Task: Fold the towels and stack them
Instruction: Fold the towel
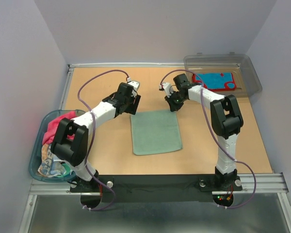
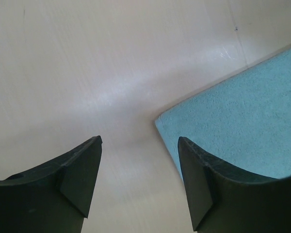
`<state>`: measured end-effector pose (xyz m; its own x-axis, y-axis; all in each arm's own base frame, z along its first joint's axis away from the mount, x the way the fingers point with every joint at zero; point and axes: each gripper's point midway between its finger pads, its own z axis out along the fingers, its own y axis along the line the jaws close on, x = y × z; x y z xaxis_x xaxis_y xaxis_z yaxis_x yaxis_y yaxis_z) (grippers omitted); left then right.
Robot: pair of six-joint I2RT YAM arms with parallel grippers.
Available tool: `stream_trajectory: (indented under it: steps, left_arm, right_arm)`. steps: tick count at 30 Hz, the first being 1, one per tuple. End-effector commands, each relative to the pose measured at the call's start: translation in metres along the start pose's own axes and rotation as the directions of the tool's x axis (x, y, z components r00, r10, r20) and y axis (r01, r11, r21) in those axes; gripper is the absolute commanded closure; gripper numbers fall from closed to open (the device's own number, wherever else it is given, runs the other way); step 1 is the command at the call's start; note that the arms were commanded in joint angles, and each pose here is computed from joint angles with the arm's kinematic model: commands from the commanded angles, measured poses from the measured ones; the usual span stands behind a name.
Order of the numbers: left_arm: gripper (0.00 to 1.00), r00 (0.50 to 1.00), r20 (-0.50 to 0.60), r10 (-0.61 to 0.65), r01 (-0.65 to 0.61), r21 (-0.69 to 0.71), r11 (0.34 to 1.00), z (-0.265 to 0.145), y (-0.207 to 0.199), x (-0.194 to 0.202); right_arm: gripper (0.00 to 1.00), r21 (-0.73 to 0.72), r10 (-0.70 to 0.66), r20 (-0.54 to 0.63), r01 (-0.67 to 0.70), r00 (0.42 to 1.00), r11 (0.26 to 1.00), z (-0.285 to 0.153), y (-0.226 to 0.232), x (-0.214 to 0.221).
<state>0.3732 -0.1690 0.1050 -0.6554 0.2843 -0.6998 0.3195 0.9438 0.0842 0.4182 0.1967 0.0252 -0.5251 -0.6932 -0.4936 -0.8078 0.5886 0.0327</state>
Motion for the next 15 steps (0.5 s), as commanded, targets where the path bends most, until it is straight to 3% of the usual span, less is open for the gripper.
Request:
stream_trajectory:
  steps: [1,8,15]
  left_arm:
    - [0.26,0.991,-0.017,0.133,-0.132,0.046,0.990,0.014,-0.003,-0.011]
    - [0.34,0.968,-0.056,0.245,-0.237,0.122,0.964,0.040,-0.010,-0.019]
    - [0.41,0.945,-0.115,0.305,-0.274,0.225,0.935,0.058,-0.024,0.003]
  right_arm:
    - [1.00,-0.021,-0.021,-0.100,0.018,0.995,1.000,0.015,0.011,0.024]
    - [0.99,-0.003,-0.019,-0.140,0.019,0.990,1.000,0.021,0.011,0.034]
    - [0.99,0.008,-0.021,-0.137,0.022,0.990,1.000,0.017,0.010,0.032]
